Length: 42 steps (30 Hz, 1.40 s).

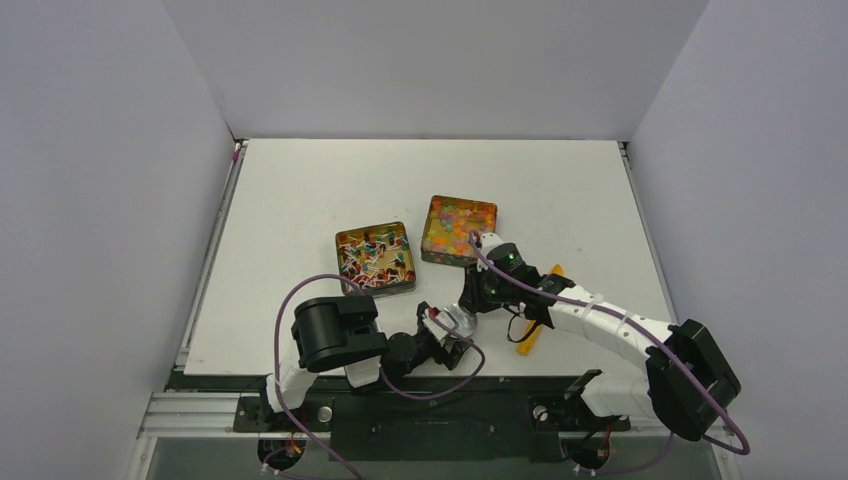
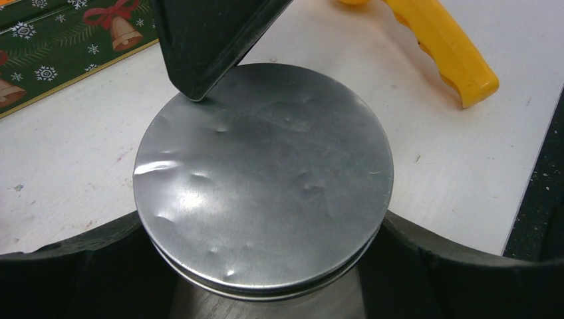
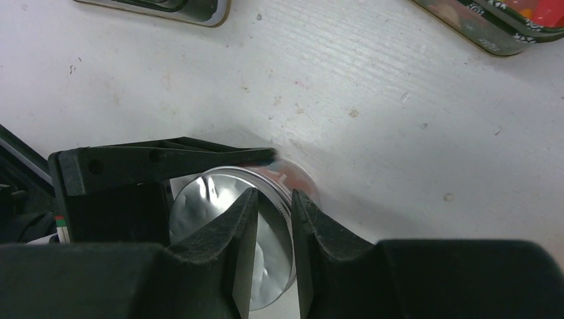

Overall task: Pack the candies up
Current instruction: Screw the bottle lid onto the packing bottle.

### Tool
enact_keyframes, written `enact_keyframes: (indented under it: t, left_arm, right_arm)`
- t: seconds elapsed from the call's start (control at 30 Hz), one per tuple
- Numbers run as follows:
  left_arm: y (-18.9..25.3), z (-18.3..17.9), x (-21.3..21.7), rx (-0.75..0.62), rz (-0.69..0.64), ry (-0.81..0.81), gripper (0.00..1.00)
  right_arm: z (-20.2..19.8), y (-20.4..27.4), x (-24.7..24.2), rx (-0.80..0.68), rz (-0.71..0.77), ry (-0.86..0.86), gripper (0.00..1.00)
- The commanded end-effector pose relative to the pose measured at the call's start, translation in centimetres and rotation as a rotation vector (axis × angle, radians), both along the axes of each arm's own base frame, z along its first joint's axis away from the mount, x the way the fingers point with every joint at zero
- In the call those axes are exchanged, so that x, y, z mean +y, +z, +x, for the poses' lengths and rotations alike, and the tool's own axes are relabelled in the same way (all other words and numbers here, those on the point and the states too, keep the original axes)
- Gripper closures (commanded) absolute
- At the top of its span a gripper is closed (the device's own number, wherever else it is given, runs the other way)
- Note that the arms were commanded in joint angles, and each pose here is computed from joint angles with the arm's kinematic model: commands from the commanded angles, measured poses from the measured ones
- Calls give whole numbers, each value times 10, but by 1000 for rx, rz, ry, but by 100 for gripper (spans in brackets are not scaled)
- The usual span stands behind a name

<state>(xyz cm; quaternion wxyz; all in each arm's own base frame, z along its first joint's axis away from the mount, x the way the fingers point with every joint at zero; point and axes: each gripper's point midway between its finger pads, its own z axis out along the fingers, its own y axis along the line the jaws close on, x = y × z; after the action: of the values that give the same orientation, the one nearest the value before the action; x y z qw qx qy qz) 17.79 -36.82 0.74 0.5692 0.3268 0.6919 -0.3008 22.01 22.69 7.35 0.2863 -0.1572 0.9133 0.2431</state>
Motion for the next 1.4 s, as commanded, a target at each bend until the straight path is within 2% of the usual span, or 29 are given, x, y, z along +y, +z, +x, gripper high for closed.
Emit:
enact_keyframes:
  t: [0.0, 0.83, 1.37]
  left_arm:
    - [-25, -7, 15, 66, -1, -8, 64]
    - [-24, -1, 19, 71, -9, 24, 64]
    - [-23, 3, 22, 76, -15, 50, 65]
  right_arm:
    - [10, 12, 14, -43, 56, 35, 78]
    - [-47, -29, -11, 39, 9, 17, 83]
    - [-83, -24, -4, 48, 111, -20, 84]
